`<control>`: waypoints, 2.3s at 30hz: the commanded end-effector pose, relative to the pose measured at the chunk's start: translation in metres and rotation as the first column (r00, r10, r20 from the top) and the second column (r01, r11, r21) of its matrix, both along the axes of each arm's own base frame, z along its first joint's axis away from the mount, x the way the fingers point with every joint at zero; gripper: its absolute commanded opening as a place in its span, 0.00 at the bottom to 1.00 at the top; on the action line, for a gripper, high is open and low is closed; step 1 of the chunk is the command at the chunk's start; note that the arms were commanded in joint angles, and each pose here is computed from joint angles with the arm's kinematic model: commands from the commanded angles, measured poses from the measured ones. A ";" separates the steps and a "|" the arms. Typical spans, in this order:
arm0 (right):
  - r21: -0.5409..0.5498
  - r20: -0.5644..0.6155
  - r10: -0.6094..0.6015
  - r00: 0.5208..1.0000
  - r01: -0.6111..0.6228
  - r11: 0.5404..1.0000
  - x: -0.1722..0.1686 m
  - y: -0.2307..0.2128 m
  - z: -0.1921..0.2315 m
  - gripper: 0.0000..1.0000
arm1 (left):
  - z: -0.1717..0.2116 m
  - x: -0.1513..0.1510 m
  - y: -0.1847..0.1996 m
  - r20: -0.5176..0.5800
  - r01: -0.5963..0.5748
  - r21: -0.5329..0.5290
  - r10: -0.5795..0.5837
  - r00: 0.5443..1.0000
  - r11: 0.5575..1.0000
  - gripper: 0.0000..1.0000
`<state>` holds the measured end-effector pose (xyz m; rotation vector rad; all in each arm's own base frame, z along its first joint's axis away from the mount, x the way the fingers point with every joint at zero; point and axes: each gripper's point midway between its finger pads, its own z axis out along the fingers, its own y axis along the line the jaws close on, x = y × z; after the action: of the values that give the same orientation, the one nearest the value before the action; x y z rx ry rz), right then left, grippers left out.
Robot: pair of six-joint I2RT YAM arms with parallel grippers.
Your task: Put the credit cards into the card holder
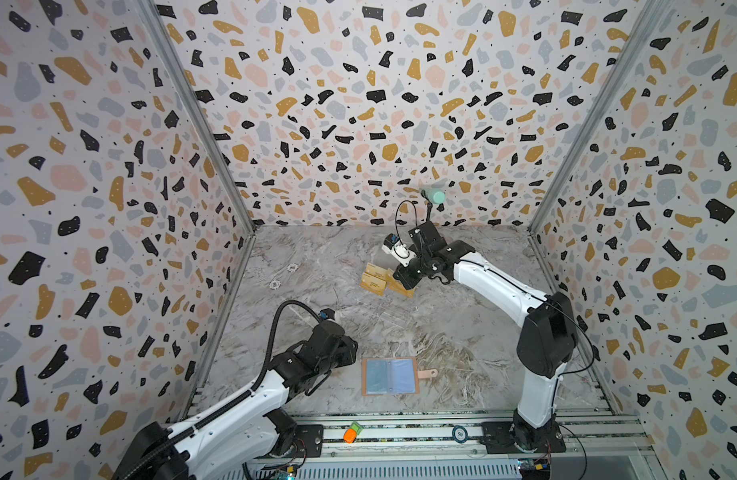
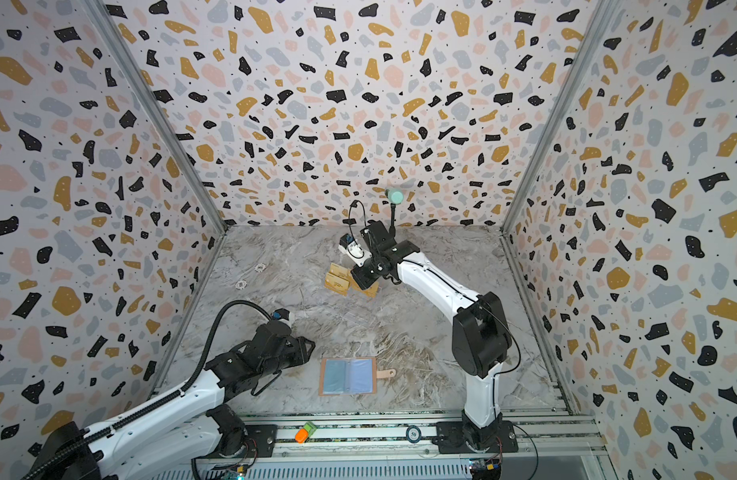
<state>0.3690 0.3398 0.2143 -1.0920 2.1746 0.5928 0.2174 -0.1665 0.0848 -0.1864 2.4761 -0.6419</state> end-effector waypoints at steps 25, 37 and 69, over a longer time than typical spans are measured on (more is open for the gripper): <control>0.361 -0.668 -0.045 0.743 0.376 0.853 -0.199 -0.009 -0.112 0.00 | -0.031 -0.023 -0.046 -0.084 0.104 -0.020 -0.105 0.991 0.994 0.24; 0.330 -0.768 -0.033 0.639 0.439 0.836 -0.214 -0.018 -0.146 0.00 | -0.045 -0.039 -0.056 -0.121 0.139 -0.037 -0.143 0.982 0.990 0.10; 0.337 -0.785 -0.023 0.619 0.458 0.822 -0.213 -0.025 -0.162 0.00 | -0.058 -0.051 -0.050 -0.151 0.137 -0.028 -0.140 0.979 0.990 0.01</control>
<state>0.1569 0.3130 0.0460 -0.1823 2.5523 1.5827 0.1691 -0.2180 0.0302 -0.0617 2.6463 -0.7311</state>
